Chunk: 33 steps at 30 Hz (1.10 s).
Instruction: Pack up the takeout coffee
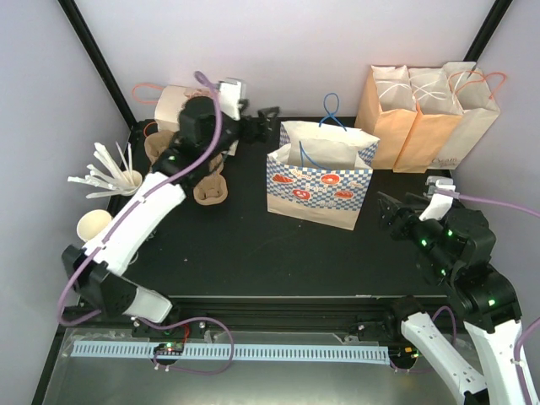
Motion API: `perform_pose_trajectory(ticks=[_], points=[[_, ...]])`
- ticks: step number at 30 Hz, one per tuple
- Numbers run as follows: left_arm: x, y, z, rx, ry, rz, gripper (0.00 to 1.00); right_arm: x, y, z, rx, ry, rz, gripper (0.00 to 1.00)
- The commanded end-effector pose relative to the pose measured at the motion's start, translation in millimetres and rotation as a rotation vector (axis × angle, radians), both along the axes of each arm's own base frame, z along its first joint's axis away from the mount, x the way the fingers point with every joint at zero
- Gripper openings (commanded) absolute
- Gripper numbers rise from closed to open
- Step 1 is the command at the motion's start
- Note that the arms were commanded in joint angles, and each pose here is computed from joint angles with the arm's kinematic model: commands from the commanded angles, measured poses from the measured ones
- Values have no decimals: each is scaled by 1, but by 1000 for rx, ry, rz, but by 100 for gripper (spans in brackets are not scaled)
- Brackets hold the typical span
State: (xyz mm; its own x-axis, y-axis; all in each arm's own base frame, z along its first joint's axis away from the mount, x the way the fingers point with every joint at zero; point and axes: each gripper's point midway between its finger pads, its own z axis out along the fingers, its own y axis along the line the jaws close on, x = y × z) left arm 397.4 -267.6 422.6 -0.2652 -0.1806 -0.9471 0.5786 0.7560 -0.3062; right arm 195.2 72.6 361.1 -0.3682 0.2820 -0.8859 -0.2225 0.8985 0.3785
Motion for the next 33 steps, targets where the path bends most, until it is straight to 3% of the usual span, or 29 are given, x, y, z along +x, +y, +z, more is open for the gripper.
perform_pose_trajectory(ticks=[1,6,10,16,25,33], points=[[2,101,32,73,-23,293,99,-1,1,-6,6,8,5,86],[19,221,-7,200,182,598,99,2,6,-10,-3,18,29,86],[23,288,-49,256,379,741,81,6,9,-19,-6,48,33,86],[37,345,-108,321,524,877,67,8,15,-34,11,85,55,85],[68,407,-165,375,685,1025,37,3,17,-36,20,80,77,85],[81,426,-193,433,778,1072,37,-1,16,-31,21,56,82,85]])
